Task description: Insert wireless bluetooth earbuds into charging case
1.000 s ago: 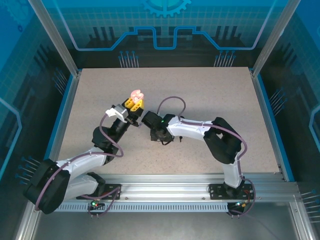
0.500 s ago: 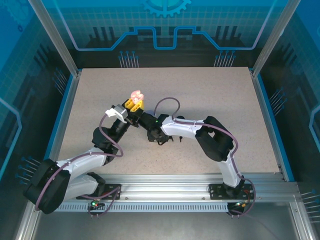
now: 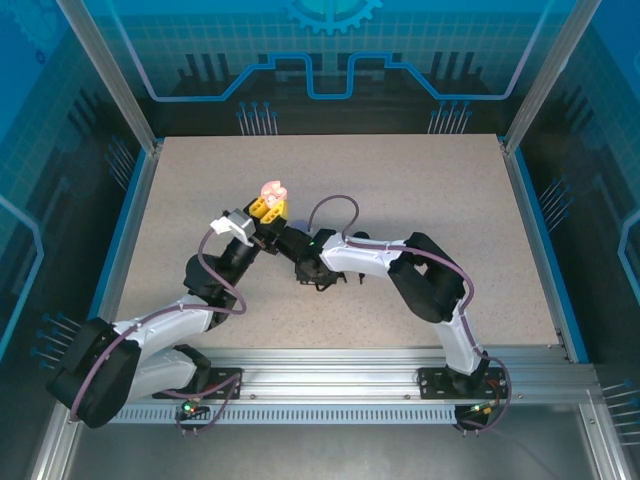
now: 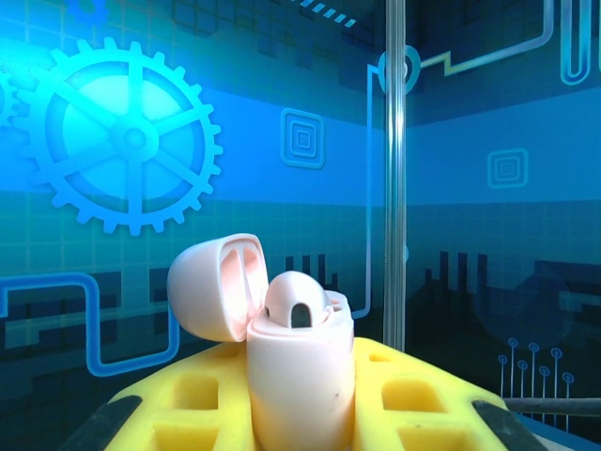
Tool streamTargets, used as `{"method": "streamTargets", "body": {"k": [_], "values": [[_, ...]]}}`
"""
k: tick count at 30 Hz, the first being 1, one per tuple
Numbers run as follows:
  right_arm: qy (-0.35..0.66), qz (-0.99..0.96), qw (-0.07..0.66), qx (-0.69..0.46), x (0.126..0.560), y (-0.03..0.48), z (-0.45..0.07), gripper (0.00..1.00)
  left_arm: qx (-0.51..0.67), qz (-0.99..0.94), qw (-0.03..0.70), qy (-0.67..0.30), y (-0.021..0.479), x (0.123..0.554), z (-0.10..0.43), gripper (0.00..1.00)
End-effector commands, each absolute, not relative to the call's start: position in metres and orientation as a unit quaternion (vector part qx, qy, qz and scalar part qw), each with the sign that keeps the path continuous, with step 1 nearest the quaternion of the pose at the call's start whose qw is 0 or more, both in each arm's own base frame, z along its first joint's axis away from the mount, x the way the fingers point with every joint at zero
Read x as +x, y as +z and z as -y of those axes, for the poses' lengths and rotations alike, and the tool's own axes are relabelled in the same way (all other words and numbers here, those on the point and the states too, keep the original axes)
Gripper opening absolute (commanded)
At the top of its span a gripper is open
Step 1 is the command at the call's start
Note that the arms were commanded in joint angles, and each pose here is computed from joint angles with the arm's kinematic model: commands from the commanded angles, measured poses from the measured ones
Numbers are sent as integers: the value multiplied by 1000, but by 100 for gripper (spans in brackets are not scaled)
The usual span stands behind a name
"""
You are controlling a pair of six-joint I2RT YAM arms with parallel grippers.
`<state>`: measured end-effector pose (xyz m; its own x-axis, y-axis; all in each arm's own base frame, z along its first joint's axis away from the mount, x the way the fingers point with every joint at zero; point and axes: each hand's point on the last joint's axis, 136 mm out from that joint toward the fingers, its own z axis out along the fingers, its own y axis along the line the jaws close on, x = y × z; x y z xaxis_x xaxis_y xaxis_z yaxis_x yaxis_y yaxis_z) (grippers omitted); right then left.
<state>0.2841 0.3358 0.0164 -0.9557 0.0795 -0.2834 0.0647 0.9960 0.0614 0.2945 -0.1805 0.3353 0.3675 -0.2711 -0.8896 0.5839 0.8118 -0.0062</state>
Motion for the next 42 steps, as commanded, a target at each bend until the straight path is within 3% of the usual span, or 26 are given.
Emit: {"method": "streamTargets", "body": {"k": [1,12,30,42], "values": [[9,-991,130,31,271,0,-339,28,148,-483,820,-269,342,291,176,0],[27,-988,148,33,271,11,-342,15,150,-488,816,-273,338,293,178,0],[83,-966,241,55,292,92,-314,13,151,-490,811,-282,341,296,182,0],[154,-933,319,61,320,183,-283,13,175,-496,798,-295,336,296,193,0]]}}
